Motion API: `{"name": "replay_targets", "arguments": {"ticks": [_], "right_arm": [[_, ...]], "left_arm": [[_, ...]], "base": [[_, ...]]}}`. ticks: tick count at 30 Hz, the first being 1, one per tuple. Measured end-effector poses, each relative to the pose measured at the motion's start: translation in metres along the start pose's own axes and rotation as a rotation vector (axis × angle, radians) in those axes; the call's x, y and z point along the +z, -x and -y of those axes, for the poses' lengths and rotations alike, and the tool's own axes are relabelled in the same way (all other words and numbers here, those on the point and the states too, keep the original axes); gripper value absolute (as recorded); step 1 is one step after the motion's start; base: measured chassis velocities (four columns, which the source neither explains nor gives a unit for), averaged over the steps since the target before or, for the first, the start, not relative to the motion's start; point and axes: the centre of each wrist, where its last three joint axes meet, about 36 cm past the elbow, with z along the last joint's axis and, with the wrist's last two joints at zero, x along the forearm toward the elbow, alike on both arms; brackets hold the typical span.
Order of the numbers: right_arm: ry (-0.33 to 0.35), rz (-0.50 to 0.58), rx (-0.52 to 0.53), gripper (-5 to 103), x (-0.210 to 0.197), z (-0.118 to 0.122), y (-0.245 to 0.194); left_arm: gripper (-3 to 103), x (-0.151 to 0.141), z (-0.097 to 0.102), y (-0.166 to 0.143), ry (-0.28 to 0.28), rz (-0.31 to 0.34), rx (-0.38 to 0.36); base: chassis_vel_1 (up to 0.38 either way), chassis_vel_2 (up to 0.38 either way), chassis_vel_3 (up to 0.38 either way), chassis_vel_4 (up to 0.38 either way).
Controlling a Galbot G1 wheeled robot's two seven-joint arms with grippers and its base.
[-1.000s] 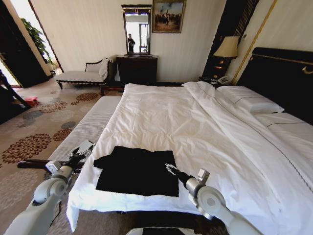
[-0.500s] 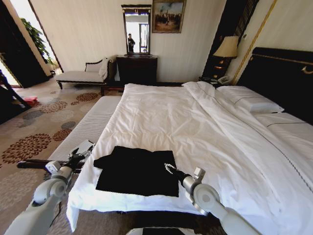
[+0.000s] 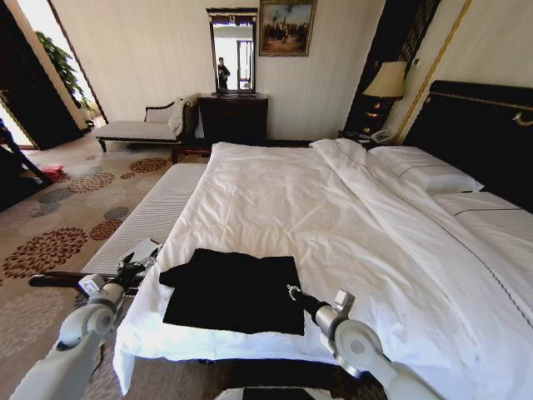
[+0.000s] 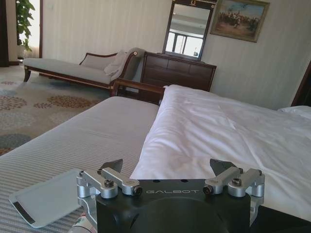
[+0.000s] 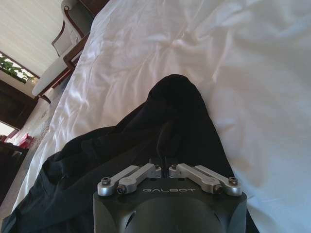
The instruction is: Fold the clothes on the bed.
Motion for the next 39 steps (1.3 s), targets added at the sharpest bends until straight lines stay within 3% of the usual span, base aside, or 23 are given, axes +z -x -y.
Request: {"name": "replay_targets", "arguments": {"ticks": [5, 19, 39], "right_arm": [[-0.004, 0.006, 0.006, 0, 0.000, 0.001, -0.004], [-0.003, 0.033, 0.032, 0, -0.010, 0.000, -0.043], [-0.043, 0.000, 0.137, 0, 0.001, 0.014, -0.057]], "left_arm": [[100, 0.000, 0.000, -0.001, 0.002, 0.002, -0.001], [100, 0.001, 0.002, 0.002, -0.009, 0.013, 0.000], [100, 0.005, 0.001, 0.011, -0.021, 0.011, -0.004]], "base": [[0.000, 0.000, 0.000, 0.000], [0.000, 0.000, 0.000, 0.000], [0.000, 0.000, 0.000, 0.000]]}}
